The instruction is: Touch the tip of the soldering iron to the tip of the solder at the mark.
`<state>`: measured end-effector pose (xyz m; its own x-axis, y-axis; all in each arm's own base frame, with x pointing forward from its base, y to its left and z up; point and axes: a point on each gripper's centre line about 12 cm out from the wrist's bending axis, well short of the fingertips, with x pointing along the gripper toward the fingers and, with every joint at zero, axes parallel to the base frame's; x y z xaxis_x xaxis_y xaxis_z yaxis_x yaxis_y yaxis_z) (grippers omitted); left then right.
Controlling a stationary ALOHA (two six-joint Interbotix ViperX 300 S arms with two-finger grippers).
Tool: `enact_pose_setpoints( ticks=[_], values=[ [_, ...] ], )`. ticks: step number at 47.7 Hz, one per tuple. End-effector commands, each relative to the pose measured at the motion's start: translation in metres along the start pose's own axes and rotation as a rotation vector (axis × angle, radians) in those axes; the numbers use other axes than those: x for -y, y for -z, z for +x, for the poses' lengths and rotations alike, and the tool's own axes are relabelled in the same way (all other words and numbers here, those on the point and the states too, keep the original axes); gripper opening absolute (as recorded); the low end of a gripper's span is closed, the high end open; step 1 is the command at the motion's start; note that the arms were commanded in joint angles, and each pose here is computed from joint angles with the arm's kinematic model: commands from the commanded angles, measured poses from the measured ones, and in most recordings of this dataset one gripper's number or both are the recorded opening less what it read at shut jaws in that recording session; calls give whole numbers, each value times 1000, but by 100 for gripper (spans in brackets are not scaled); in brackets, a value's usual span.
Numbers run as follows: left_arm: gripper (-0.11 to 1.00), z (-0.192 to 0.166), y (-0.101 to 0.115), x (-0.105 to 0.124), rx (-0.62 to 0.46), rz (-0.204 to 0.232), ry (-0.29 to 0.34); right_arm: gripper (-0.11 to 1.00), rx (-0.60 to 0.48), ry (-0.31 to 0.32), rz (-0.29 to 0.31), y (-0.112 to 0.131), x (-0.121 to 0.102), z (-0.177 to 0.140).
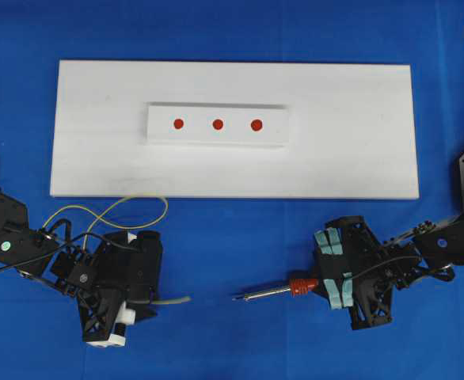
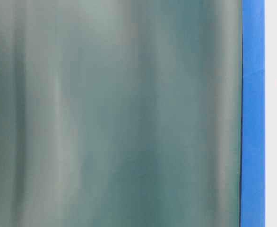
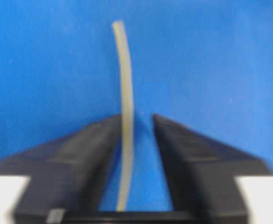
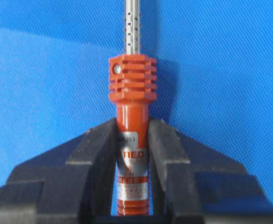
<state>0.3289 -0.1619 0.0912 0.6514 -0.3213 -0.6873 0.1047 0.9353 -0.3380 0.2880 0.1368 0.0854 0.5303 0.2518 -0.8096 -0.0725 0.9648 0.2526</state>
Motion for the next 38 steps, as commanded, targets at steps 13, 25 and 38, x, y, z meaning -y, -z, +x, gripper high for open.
enact_pose_setpoints(
  ticks=[13, 25, 38],
  values=[
    [80, -31, -41, 18, 14, 50, 0, 90, 64, -8, -37, -29, -10, -38],
    [79, -85, -77, 11, 64, 142, -34, 83, 160, 86, -120, -64, 0, -113],
    [77, -138, -96, -21, 164, 224, -108, 83, 322, 218, -96, -75, 37, -190]
  ],
)
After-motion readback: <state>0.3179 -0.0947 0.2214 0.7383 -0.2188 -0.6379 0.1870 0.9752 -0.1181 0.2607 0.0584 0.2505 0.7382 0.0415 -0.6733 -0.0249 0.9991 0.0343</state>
